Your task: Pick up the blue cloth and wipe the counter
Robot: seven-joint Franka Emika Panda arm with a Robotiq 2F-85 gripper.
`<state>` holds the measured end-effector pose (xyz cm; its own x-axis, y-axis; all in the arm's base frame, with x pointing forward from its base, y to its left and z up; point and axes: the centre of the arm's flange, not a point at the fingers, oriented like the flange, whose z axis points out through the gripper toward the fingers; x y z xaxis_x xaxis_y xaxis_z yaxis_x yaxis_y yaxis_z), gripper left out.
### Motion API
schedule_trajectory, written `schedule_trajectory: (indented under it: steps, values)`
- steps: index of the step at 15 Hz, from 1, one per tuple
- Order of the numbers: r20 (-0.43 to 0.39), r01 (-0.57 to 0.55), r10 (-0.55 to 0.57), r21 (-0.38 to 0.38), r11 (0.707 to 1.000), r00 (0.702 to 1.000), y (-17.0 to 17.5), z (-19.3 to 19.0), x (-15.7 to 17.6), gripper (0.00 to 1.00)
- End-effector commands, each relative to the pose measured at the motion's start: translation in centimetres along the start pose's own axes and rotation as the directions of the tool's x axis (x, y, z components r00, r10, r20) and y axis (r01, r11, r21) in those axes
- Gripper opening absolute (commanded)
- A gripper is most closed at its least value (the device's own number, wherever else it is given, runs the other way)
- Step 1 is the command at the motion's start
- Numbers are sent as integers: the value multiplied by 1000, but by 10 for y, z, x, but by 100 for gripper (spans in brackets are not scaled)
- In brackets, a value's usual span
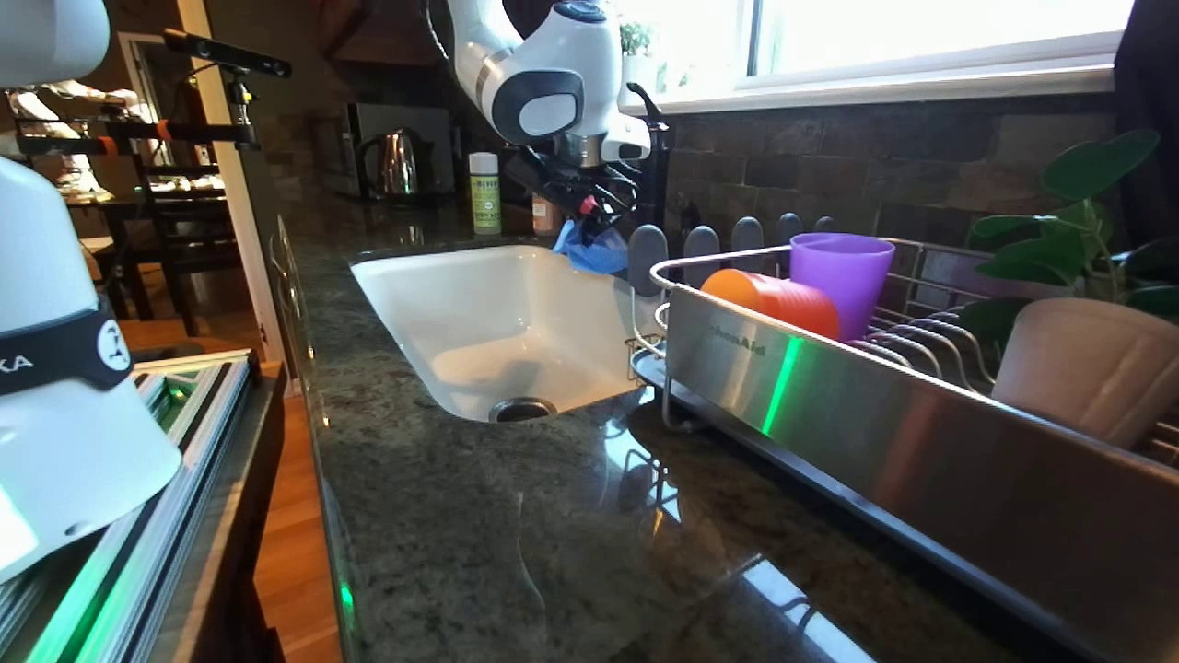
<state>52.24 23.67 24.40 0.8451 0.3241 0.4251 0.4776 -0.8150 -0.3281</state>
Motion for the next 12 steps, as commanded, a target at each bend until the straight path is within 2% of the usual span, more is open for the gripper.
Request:
schedule_trajectory:
  steps: [1, 4, 5, 9, 12]
  values:
    - [0, 14, -14, 13, 1000, 1000, -8, 0, 0, 6]
    - [-6, 27, -27, 22, 999, 1000, -12, -1, -2, 1]
    - [2, 33, -33, -28, 999, 999, -19, 6, -5, 1]
    - [9, 62, -61, -39, 997, 998, -54, 35, -29, 1]
    - [-55, 77, -83, -112, 991, 995, -65, 46, -39, 1]
